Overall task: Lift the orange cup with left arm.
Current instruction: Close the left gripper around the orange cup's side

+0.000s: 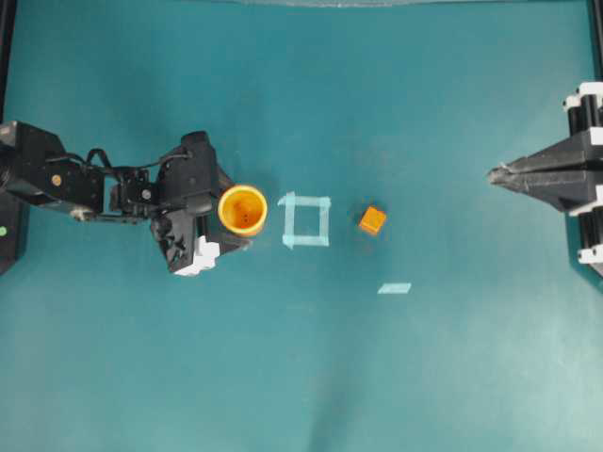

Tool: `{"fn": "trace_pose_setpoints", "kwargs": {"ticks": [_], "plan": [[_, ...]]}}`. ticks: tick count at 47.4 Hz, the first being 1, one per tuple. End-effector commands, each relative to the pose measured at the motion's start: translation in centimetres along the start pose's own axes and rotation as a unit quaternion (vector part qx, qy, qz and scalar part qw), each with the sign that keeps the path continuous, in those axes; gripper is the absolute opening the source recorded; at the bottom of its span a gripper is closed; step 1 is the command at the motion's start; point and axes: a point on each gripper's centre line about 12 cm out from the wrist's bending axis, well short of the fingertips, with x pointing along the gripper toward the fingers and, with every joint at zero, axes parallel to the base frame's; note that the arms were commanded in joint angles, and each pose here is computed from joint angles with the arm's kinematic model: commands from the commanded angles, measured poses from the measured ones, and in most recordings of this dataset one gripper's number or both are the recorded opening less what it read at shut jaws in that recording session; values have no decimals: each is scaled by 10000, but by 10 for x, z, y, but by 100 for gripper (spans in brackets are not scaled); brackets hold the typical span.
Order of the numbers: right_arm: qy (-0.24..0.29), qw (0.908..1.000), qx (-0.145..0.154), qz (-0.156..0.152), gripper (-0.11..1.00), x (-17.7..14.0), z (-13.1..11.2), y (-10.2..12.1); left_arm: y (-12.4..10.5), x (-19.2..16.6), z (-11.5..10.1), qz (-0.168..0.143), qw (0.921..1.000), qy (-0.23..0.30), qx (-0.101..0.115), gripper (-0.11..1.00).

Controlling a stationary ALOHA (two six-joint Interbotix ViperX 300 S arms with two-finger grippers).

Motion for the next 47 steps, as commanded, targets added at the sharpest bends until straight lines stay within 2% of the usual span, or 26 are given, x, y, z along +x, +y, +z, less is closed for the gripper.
{"fn": "trace_pose_setpoints", "kwargs": {"ticks": [1,13,24,47], "plan": [[-146,9999,8,7,0,3,12,0,-4,3,13,-53,9998,-202,65,86],[-92,10000,38,7,0,3,10,0,-4,7,13,-36,9999,-81,135,83],[-38,10000,46,6,0,3,9,0,-4,7,14,-37,9999,-89,142,64],[-46,10000,53,-3,0,3,10,0,-6,-4,35,-49,9995,-257,159,64]]}}
